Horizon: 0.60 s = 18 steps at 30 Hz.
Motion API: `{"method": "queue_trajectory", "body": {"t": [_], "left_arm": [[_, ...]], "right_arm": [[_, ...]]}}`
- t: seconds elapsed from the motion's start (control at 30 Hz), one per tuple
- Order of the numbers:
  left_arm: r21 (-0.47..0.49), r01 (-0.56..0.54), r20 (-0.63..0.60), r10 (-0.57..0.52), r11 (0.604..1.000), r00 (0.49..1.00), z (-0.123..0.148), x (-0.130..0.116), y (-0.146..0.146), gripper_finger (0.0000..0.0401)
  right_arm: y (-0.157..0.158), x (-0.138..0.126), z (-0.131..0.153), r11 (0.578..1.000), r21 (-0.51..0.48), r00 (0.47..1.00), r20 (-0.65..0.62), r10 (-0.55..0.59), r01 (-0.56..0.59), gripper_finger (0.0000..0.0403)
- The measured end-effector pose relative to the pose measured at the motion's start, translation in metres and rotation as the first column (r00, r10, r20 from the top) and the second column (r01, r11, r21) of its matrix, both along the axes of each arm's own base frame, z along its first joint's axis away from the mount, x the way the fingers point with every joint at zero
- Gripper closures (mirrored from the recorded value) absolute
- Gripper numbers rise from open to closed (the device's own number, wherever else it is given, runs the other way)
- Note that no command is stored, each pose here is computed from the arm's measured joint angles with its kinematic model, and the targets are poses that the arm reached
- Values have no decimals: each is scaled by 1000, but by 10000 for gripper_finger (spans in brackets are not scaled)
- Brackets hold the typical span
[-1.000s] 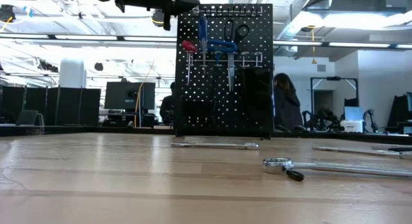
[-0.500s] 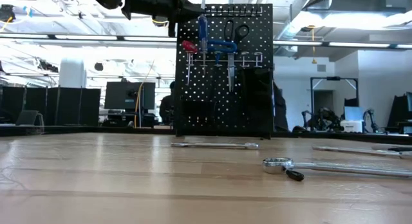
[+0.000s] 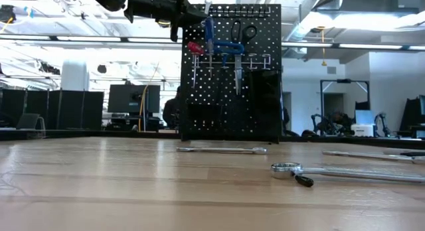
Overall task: Hang tools onto peg board
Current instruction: Hang the wrench on the pegboard
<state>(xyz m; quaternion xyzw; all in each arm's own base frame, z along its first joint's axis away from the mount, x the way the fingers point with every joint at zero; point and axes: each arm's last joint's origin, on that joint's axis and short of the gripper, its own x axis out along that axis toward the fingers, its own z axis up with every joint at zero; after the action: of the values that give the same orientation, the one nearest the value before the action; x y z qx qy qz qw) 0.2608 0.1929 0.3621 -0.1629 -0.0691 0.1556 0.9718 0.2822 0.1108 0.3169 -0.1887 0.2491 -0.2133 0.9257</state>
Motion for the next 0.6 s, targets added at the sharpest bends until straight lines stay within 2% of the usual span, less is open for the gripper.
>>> {"method": "queue_trajectory", "body": {"t": [0.6], "left_arm": [[1, -36, -86, 36, 999, 996, -8, 0, 1, 401]], "right_arm": [[0, 0, 1, 1000, 3, 1000, 7, 0, 0, 255]]}}
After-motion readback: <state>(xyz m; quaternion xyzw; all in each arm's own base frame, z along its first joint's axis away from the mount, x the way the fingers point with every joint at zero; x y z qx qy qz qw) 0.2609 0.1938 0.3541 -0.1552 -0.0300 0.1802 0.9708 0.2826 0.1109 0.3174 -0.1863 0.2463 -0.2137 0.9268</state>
